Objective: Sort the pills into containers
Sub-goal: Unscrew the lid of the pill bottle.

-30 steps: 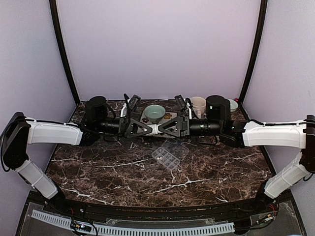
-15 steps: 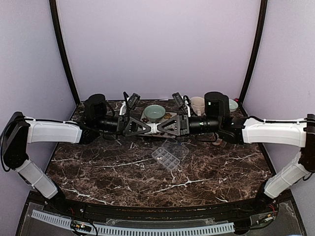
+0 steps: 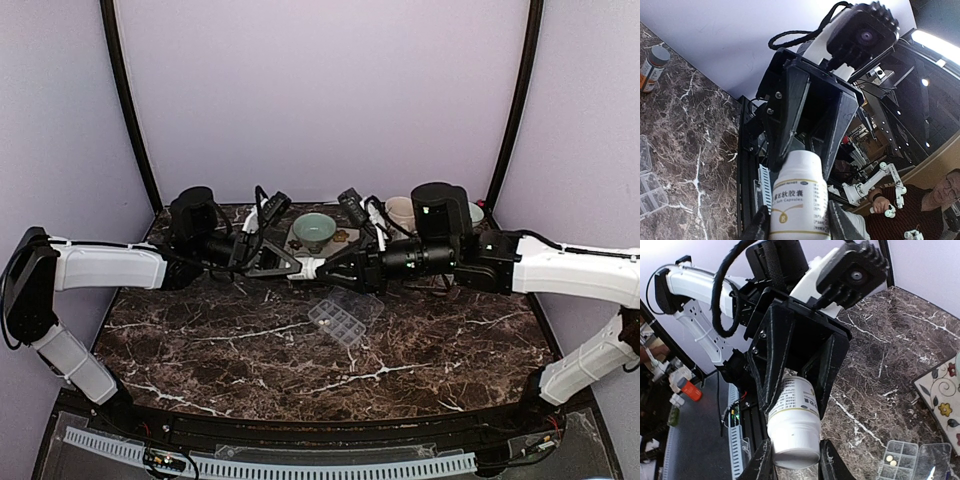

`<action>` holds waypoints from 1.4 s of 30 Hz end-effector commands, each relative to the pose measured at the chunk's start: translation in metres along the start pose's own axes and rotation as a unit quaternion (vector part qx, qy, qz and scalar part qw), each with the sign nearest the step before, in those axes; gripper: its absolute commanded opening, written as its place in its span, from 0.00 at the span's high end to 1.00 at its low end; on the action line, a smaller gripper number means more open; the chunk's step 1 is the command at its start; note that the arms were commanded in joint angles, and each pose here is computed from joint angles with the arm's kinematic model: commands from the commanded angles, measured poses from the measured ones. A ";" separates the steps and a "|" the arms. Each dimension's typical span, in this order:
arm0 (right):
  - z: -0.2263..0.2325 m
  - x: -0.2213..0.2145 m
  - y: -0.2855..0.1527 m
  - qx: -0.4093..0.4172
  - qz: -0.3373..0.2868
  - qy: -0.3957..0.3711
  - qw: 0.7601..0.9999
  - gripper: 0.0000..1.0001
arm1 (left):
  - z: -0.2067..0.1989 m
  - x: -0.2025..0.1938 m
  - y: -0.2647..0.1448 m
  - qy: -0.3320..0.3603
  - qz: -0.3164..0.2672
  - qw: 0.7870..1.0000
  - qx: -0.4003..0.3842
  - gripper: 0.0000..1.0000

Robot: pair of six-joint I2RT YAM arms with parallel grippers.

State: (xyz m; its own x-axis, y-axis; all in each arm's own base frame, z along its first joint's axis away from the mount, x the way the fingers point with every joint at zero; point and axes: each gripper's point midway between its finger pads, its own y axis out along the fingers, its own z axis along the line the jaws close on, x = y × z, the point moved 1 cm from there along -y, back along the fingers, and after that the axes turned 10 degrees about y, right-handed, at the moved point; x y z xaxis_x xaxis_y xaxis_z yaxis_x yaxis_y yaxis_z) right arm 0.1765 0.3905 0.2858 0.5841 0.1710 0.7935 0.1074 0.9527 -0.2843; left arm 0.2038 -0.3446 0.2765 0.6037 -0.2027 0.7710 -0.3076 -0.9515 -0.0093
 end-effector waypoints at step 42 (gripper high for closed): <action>0.001 -0.014 -0.008 -0.244 -0.045 -0.311 0.918 0.40 | -0.065 -0.006 -0.007 0.029 0.058 0.992 -0.112 1.00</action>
State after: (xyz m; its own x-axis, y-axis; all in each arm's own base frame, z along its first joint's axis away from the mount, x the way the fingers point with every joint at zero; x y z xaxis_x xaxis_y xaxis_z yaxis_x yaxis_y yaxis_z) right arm 0.1645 0.3867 0.2712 -0.0226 0.3739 0.9272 0.5506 0.7788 -0.3006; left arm 0.1690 -0.3295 0.3017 0.5830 -0.3033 0.7537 -0.4986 -0.8661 0.0372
